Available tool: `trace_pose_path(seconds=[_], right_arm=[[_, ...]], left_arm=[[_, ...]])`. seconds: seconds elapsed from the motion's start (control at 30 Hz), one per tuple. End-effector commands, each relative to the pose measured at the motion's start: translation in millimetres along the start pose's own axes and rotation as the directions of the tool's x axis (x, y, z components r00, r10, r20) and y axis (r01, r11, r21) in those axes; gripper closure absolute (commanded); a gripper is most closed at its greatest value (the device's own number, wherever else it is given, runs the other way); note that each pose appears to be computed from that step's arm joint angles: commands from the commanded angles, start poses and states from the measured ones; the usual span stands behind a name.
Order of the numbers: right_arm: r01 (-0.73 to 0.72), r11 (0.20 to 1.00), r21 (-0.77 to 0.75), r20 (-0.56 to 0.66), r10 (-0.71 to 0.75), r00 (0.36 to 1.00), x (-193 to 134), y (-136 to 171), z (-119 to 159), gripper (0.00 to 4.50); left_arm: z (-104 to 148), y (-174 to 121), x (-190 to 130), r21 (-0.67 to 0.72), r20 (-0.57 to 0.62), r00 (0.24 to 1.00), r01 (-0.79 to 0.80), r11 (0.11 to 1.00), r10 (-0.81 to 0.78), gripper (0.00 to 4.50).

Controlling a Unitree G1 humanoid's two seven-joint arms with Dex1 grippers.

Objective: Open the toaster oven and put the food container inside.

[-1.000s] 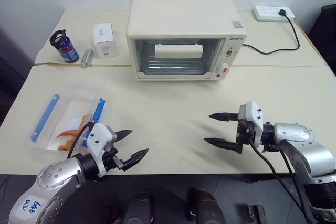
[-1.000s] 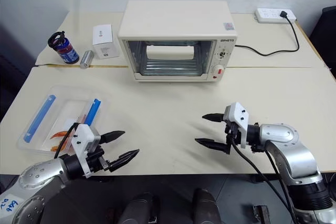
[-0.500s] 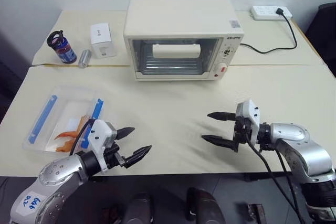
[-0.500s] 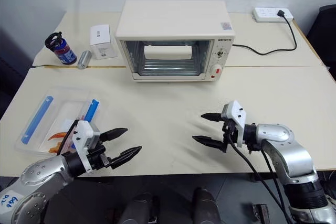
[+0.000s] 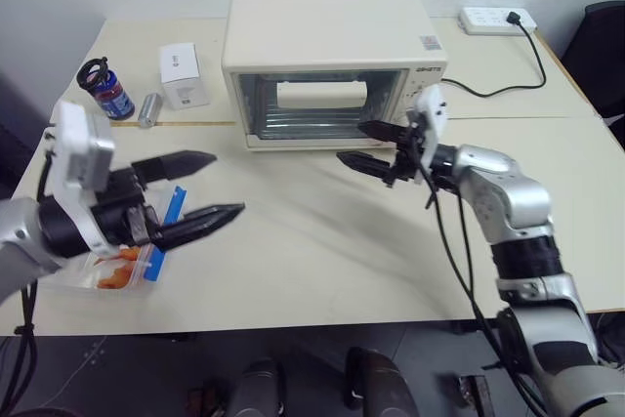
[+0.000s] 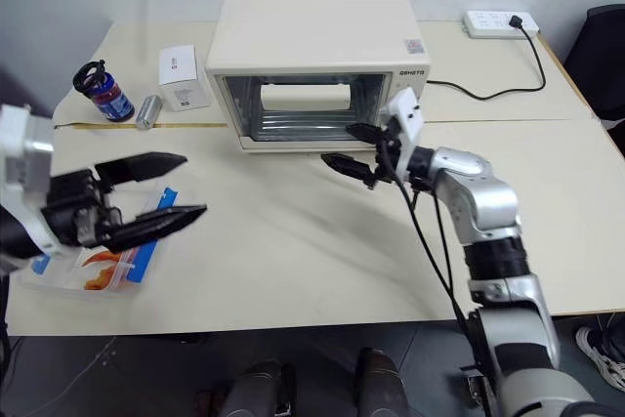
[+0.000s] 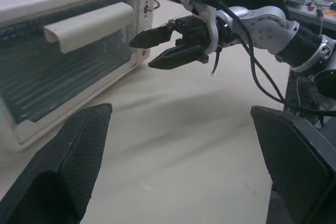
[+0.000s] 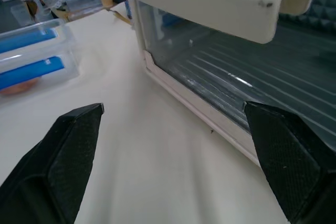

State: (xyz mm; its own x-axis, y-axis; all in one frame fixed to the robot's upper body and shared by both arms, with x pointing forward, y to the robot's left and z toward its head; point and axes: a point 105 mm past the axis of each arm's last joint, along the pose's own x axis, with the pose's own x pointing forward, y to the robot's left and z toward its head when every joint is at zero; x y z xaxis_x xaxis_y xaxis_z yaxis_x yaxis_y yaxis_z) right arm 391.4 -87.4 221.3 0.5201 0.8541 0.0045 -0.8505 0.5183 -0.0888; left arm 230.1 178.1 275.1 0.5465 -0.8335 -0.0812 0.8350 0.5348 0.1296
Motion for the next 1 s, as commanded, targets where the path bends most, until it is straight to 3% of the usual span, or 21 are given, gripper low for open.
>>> trace_pose_path(seconds=[0.03,0.2,0.33,0.6,0.87,1.0], right_arm=[[0.050,0.998,-0.049,0.033,-0.049,0.998,5.3,-14.1,14.7,0.06],[-0.013,0.999,-0.052,0.110,0.019,0.994,8.4,-8.3,34.1,0.06],[-0.166,0.981,-0.104,0.150,0.180,0.972,0.9,21.5,39.8,0.06],[-0.223,0.969,-0.105,0.166,0.238,0.957,-7.6,36.5,41.6,0.06],[-0.179,0.979,-0.093,0.063,0.186,0.981,-5.0,27.6,20.4,0.06],[-0.108,0.991,-0.082,0.072,0.114,0.991,2.7,14.8,21.4,0.06]], left_arm=[[8.6,7.9,-5.0,0.061,-0.005,1.000,-0.018,0.998,0.018,0.00],[12.5,13.6,-5.1,0.091,0.003,0.999,-0.038,0.995,0.037,0.00],[2.5,19.2,-4.0,0.100,-0.021,0.998,-0.057,0.993,0.059,0.00],[-1.2,29.7,-1.4,0.109,-0.012,0.997,-0.074,0.991,0.076,0.00],[8.9,34.5,3.0,0.133,0.009,0.998,-0.059,0.989,0.059,0.00],[12.3,32.6,5.1,0.139,0.015,0.999,-0.045,0.989,0.043,0.00]])
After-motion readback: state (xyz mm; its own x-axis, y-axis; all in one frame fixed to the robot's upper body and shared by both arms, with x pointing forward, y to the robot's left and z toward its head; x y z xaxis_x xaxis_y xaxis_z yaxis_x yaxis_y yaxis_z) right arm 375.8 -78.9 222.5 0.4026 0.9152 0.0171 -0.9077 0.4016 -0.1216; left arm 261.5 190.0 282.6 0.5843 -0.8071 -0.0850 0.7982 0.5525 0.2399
